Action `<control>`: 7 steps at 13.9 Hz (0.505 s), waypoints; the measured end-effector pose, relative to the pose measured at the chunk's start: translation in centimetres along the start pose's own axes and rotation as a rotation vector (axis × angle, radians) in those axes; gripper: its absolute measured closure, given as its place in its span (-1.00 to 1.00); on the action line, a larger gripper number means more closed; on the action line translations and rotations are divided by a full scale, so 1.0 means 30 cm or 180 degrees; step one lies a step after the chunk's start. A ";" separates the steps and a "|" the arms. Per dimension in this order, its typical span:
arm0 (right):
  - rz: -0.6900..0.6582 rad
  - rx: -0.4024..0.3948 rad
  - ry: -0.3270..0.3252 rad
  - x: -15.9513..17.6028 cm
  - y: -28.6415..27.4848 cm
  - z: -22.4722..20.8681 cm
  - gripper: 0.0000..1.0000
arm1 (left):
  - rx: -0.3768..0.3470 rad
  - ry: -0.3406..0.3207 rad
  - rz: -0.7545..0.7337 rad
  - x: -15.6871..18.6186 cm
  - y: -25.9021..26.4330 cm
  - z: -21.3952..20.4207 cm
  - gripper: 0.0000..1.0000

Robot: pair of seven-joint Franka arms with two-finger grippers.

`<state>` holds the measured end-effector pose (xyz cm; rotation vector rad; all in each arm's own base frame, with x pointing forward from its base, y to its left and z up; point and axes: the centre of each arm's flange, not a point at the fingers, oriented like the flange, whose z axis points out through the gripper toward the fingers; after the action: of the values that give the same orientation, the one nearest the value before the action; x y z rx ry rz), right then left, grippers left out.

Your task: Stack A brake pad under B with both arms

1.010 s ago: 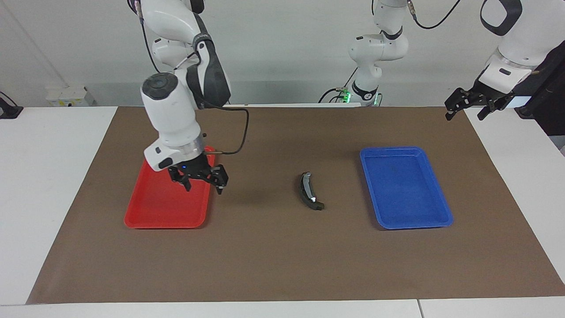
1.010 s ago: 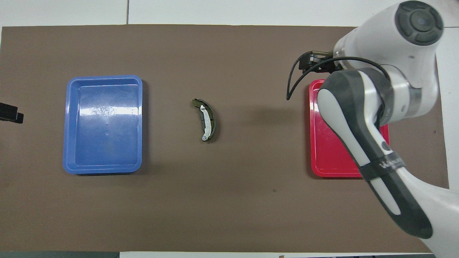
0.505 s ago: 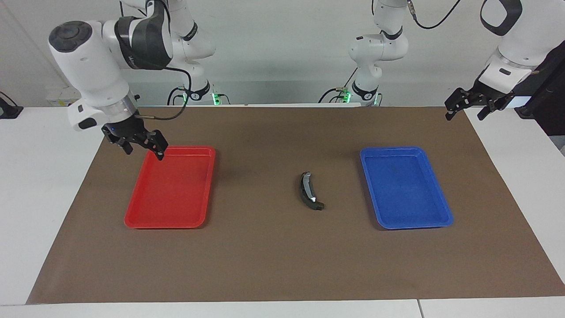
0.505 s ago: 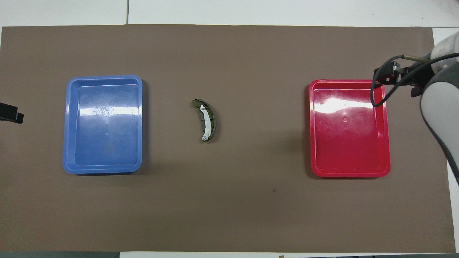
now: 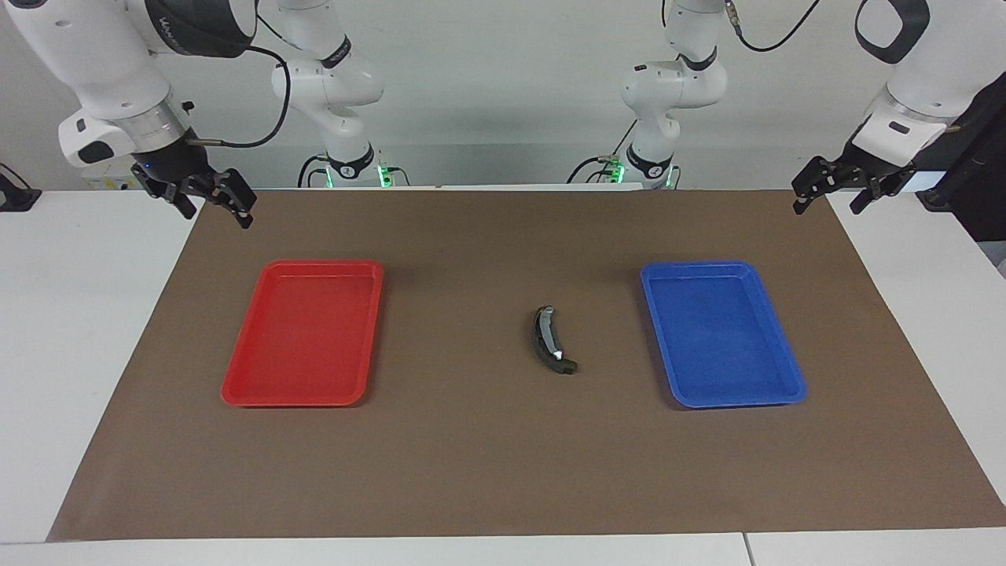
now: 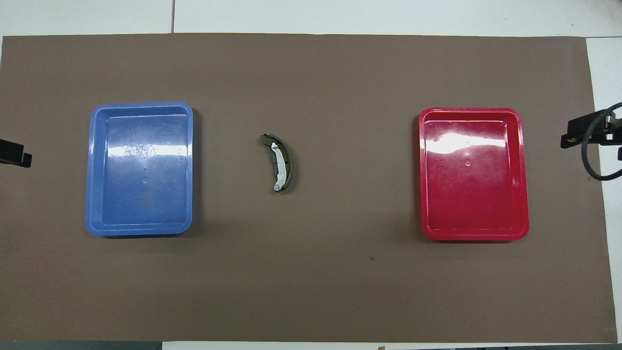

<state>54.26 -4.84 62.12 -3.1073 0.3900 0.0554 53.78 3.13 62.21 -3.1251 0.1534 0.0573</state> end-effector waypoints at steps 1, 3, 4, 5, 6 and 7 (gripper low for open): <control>0.0001 -0.0004 -0.0004 -0.001 0.000 0.000 -0.99 | 0.0000 0.0000 0.0000 0.000 0.000 0.000 -1.00; -0.0031 -0.0009 -0.0011 -0.005 -0.019 0.001 -0.99 | 0.0000 0.0000 0.0000 0.000 0.000 0.000 -1.00; -0.0052 -0.0010 -0.0012 -0.008 -0.034 0.001 -0.99 | 0.0000 0.0000 0.0000 0.000 0.000 0.000 -1.00; -0.0048 -0.0010 -0.0013 -0.010 -0.044 0.001 -0.99 | 0.0000 0.0000 0.0000 0.000 0.000 0.000 -1.00; -0.0029 -0.0009 -0.0014 -0.010 -0.042 0.001 -0.99 | 0.0000 0.0000 0.0000 0.000 0.000 0.000 -1.00; -0.0010 -0.0007 -0.0014 -0.008 -0.031 0.001 -0.99 | 0.0000 0.0000 0.0000 0.000 0.000 0.000 -1.00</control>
<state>54.27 -3.89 62.09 -3.1094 0.3853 0.0626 53.78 3.13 62.21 -3.1251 0.1534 0.0573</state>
